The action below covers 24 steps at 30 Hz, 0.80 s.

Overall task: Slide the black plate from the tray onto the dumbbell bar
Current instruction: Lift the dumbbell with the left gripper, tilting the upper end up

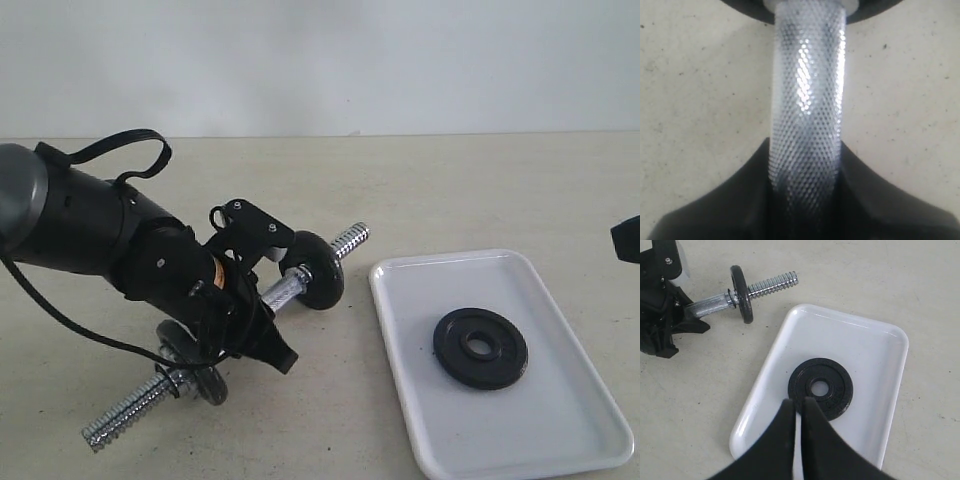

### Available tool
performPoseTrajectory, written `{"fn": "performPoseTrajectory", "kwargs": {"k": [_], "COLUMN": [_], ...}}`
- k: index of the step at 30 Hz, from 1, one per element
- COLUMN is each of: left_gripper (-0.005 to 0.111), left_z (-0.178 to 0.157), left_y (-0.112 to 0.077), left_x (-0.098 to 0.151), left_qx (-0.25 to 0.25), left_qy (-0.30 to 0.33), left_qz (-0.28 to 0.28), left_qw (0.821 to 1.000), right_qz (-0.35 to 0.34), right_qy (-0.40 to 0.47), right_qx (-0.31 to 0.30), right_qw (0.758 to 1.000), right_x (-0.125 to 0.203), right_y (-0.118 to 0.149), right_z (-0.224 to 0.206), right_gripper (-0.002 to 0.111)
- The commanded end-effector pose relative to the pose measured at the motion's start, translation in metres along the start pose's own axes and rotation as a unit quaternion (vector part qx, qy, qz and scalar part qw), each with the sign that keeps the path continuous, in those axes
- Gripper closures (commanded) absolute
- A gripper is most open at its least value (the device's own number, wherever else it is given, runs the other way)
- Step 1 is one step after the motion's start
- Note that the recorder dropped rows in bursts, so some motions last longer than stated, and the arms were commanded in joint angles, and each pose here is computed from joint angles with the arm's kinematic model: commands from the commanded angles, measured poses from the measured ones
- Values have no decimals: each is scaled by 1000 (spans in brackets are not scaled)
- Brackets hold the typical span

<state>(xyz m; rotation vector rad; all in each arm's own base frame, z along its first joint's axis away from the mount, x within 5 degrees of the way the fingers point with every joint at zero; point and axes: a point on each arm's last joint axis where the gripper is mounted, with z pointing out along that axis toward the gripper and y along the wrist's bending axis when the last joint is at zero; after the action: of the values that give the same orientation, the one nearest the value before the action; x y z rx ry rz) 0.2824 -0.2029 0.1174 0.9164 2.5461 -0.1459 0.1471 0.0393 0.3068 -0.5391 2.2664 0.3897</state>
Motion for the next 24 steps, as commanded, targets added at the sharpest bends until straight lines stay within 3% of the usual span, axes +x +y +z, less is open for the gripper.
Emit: {"fn": "performPoseTrajectory", "kwargs": {"k": [1,24], "left_gripper": [102,102], "left_z": [-25,-36], "left_y": [2,2], "left_x": [-20,-24], "left_qx": [-2,-3], "left_qy": [-70,-86], "left_qz": [-8,-8], "left_qw": [998,996], "right_qz": [-5,-5], "right_qy": [-3,-5], "right_qx": [5,6], "right_qw": [1000,1000], "right_x": [0,-1], "right_y": [-1,-1], "right_z": [0,0], "right_gripper": [108,108]}}
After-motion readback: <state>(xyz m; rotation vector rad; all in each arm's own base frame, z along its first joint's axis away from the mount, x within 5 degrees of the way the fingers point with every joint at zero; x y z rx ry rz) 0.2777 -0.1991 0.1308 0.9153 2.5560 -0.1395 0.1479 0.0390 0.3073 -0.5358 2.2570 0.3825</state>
